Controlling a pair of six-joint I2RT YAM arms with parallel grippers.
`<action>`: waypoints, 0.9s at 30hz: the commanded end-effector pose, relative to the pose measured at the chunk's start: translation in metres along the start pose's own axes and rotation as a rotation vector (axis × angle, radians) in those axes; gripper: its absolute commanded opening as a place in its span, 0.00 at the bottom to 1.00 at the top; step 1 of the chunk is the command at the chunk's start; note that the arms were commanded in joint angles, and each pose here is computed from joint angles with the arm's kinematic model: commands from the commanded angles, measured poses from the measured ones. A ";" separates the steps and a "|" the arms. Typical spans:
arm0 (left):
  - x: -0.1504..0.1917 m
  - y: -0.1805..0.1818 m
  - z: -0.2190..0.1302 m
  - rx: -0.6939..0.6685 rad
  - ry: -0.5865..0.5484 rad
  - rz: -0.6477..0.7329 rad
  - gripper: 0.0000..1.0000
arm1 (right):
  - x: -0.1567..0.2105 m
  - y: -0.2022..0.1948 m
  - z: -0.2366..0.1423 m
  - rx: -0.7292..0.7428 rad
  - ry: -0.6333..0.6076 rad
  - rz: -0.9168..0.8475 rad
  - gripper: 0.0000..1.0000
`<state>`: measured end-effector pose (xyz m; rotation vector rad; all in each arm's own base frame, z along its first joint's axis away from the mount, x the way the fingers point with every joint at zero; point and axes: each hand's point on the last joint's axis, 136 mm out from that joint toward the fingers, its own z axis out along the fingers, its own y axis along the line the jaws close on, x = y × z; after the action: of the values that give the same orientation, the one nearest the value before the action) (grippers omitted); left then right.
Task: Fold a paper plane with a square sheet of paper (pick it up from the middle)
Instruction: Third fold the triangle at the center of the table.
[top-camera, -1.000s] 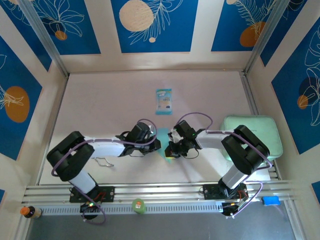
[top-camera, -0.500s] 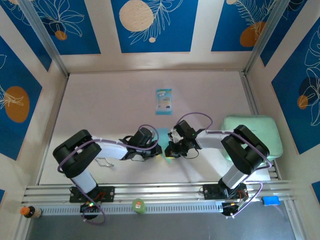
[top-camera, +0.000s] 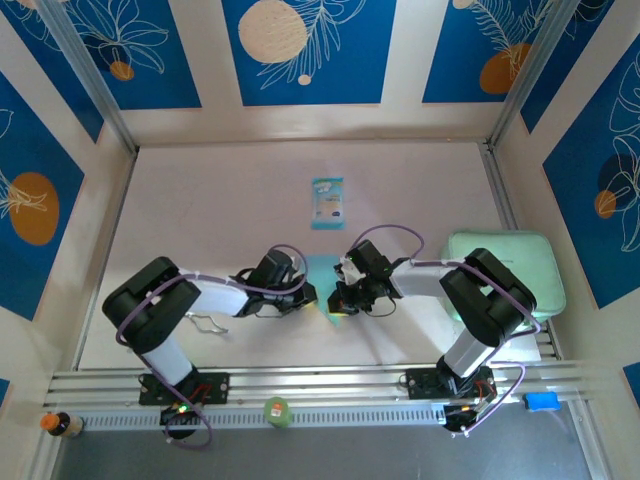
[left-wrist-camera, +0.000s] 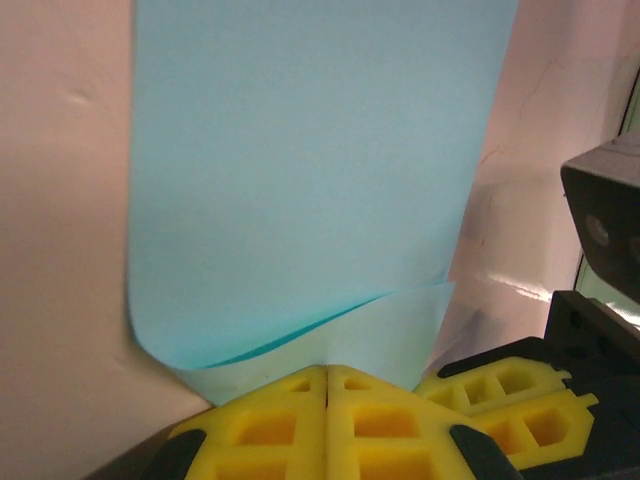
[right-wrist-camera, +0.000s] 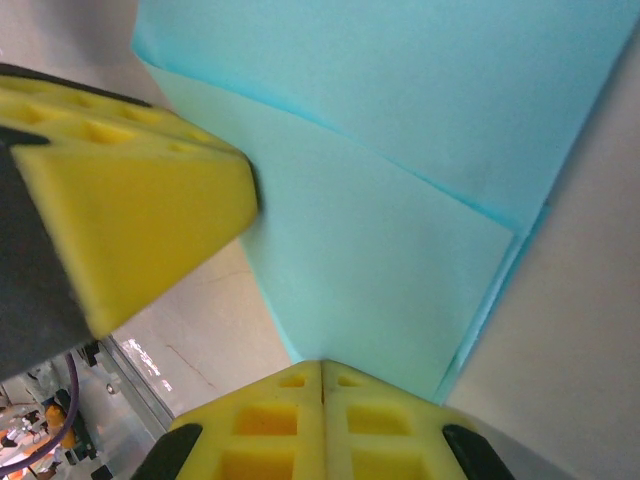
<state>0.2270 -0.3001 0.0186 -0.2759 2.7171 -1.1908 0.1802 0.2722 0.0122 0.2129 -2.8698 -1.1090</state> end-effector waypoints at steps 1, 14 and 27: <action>-0.013 0.037 -0.011 -0.123 -0.052 -0.027 0.00 | 0.028 -0.041 0.006 0.137 0.080 0.113 0.00; -0.043 0.038 -0.031 -0.131 -0.110 -0.039 0.00 | 0.028 -0.039 0.004 0.131 0.073 0.101 0.00; -0.030 -0.017 -0.030 0.030 -0.062 0.069 0.01 | 0.026 -0.039 0.004 0.132 0.069 0.094 0.00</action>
<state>0.2518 -0.2648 0.0433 -0.3037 2.6482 -1.1068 0.1802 0.2722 0.0122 0.2138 -2.8698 -1.1087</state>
